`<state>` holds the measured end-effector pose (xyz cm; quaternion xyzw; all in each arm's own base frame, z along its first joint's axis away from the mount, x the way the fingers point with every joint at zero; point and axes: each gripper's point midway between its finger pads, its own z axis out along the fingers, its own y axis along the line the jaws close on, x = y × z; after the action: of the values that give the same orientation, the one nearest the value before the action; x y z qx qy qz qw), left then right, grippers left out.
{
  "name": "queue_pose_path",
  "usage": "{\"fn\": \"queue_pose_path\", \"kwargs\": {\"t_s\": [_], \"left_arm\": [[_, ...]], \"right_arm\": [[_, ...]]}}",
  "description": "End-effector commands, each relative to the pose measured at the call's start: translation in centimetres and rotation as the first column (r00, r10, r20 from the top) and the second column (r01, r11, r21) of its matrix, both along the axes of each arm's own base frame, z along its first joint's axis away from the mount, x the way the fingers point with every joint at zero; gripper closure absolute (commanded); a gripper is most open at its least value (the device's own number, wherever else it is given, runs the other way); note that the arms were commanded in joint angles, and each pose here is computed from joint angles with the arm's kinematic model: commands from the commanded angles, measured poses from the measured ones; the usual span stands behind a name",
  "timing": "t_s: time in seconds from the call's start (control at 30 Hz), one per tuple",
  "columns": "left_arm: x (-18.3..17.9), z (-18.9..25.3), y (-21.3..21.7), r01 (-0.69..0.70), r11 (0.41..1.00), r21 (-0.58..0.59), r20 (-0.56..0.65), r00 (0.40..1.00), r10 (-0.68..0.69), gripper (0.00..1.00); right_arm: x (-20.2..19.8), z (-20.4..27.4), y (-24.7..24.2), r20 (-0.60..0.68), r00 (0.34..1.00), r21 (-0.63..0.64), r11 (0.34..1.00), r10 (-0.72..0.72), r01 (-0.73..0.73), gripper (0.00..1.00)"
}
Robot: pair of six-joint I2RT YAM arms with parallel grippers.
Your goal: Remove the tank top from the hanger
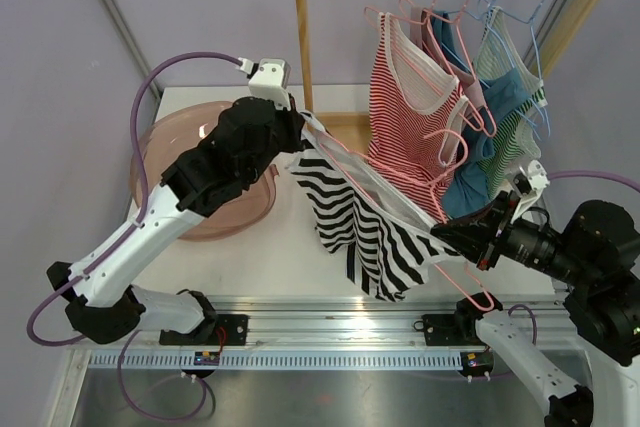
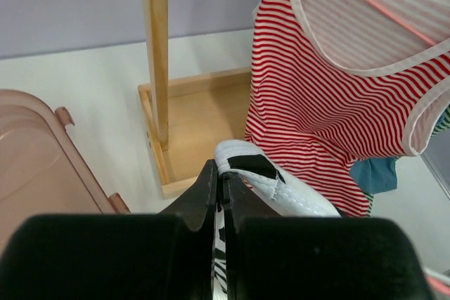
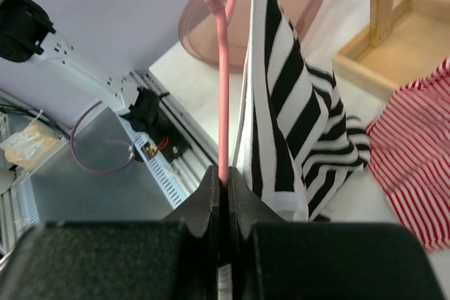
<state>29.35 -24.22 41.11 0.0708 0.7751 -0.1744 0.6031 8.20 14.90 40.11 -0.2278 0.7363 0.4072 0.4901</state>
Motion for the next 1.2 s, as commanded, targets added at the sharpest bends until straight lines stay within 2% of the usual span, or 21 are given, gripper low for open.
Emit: {"fn": "queue_pose_path", "kwargs": {"t_s": [0.0, 0.07, 0.17, 0.2, 0.23, 0.27, 0.33, 0.4, 0.43, 0.5, 0.6, 0.63, 0.67, 0.7, 0.73, 0.77, 0.8, 0.87, 0.97, 1.13, 1.17], "left_arm": [[0.7, 0.1, 1.9, -0.076, 0.992, -0.100, -0.035, 0.997, 0.073, 1.00], [-0.3, -0.6, 1.1, -0.005, 0.991, -0.134, -0.049, 0.999, -0.001, 1.00], [-2.0, -2.3, -1.0, 0.125, 0.974, -0.190, -0.080, 0.987, -0.142, 1.00], [-2.8, -1.4, -1.3, 0.169, 0.958, -0.232, -0.054, 0.981, -0.186, 1.00], [-4.5, -3.0, -3.0, 0.288, 0.926, -0.243, -0.082, 0.945, -0.315, 1.00], [-5.6, -3.3, -3.7, 0.352, 0.900, -0.257, -0.076, 0.921, -0.382, 1.00], [-9.4, -2.7, -5.5, 0.539, 0.781, -0.317, -0.022, 0.819, -0.574, 1.00], [-12.6, -4.5, -6.8, 0.625, 0.706, -0.333, -0.023, 0.743, -0.668, 1.00], [-13.5, -5.3, -7.3, 0.640, 0.696, -0.325, -0.031, 0.728, -0.685, 1.00], [-16.5, -7.7, -8.6, 0.689, 0.667, -0.284, -0.068, 0.679, -0.731, 1.00], [-17.7, -10.8, -9.0, 0.670, 0.698, -0.252, -0.137, 0.689, -0.712, 1.00], [-16.6, -11.6, -8.3, 0.607, 0.757, -0.241, -0.158, 0.745, -0.648, 1.00], [-15.4, -12.5, -7.5, 0.520, 0.819, -0.242, -0.196, 0.800, -0.567, 1.00], [-14.6, -14.3, -5.8, 0.438, 0.879, -0.189, -0.265, 0.839, -0.475, 1.00], [-12.3, -15.0, -3.7, 0.289, 0.949, -0.128, -0.265, 0.912, -0.313, 1.00], [-11.6, -15.4, -2.6, 0.211, 0.971, -0.112, -0.283, 0.930, -0.234, 1.00], [-10.7, -16.1, -0.4, 0.107, 0.993, -0.048, -0.285, 0.951, -0.116, 1.00], [-9.9, -16.8, 1.7, 0.007, 1.000, -0.014, -0.305, 0.952, -0.011, 1.00], [-8.3, -17.8, 4.1, -0.088, 0.996, 0.013, -0.328, 0.941, 0.088, 1.00], [-8.0, -17.7, 3.6, -0.013, 1.000, -0.007, -0.330, 0.944, 0.010, 1.00], [-8.1, -17.3, 3.3, 0.017, 1.000, -0.010, -0.321, 0.947, -0.019, 0.89]], "right_arm": [[-1.6, 2.7, -0.2, 0.164, 0.986, 0.071, 0.997, 0.017, -0.029, 1.00], [-0.8, 2.4, -0.3, 0.178, 0.984, 0.103, 0.995, -0.025, 0.007, 1.00], [-1.0, 3.2, -0.1, 0.300, 0.954, 0.160, 0.987, -0.022, -0.027, 1.00], [-1.5, 5.0, -0.4, 0.386, 0.921, 0.212, 0.977, -0.051, -0.035, 1.00], [-0.6, 4.6, -0.4, 0.353, 0.931, 0.264, 0.965, -0.094, -0.003, 1.00], [-0.9, 6.8, -0.8, 0.429, 0.894, 0.334, 0.942, -0.132, -0.022, 1.00], [0.4, 6.9, -0.4, 0.394, 0.905, 0.430, 0.903, -0.162, -0.026, 1.00], [0.3, 9.8, -0.6, 0.475, 0.857, 0.522, 0.848, -0.200, -0.091, 1.00], [1.5, 9.5, -0.5, 0.431, 0.876, 0.568, 0.819, -0.216, -0.078, 1.00], [2.0, 11.2, -0.4, 0.485, 0.842, 0.610, 0.781, -0.236, -0.132, 1.00], [4.0, 12.5, -0.8, 0.488, 0.817, 0.678, 0.723, -0.308, -0.133, 1.00], [4.4, 12.9, -1.0, 0.483, 0.813, 0.688, 0.715, -0.325, -0.123, 1.00], [6.4, 12.0, -0.5, 0.425, 0.845, 0.668, 0.742, -0.325, -0.051, 1.00], [6.0, 13.8, -1.1, 0.450, 0.819, 0.642, 0.767, -0.356, -0.019, 1.00], [6.9, 13.3, -1.0, 0.415, 0.834, 0.612, 0.790, -0.363, 0.039, 1.00], [9.2, 10.4, -0.6, 0.303, 0.881, 0.539, 0.828, -0.362, 0.155, 1.00], [9.4, 10.7, -1.2, 0.302, 0.867, 0.506, 0.838, -0.396, 0.206, 1.00], [10.5, 7.7, -1.5, 0.218, 0.885, 0.408, 0.862, -0.413, 0.302, 1.00], [11.4, 5.0, -2.9, 0.141, 0.864, 0.289, 0.854, -0.484, 0.432, 1.00], [13.2, 3.6, -3.5, 0.097, 0.850, 0.140, 0.853, -0.518, 0.503, 1.00], [14.4, 2.5, -3.2, 0.060, 0.850, 0.081, 0.852, -0.523, 0.518, 1.00]]}}
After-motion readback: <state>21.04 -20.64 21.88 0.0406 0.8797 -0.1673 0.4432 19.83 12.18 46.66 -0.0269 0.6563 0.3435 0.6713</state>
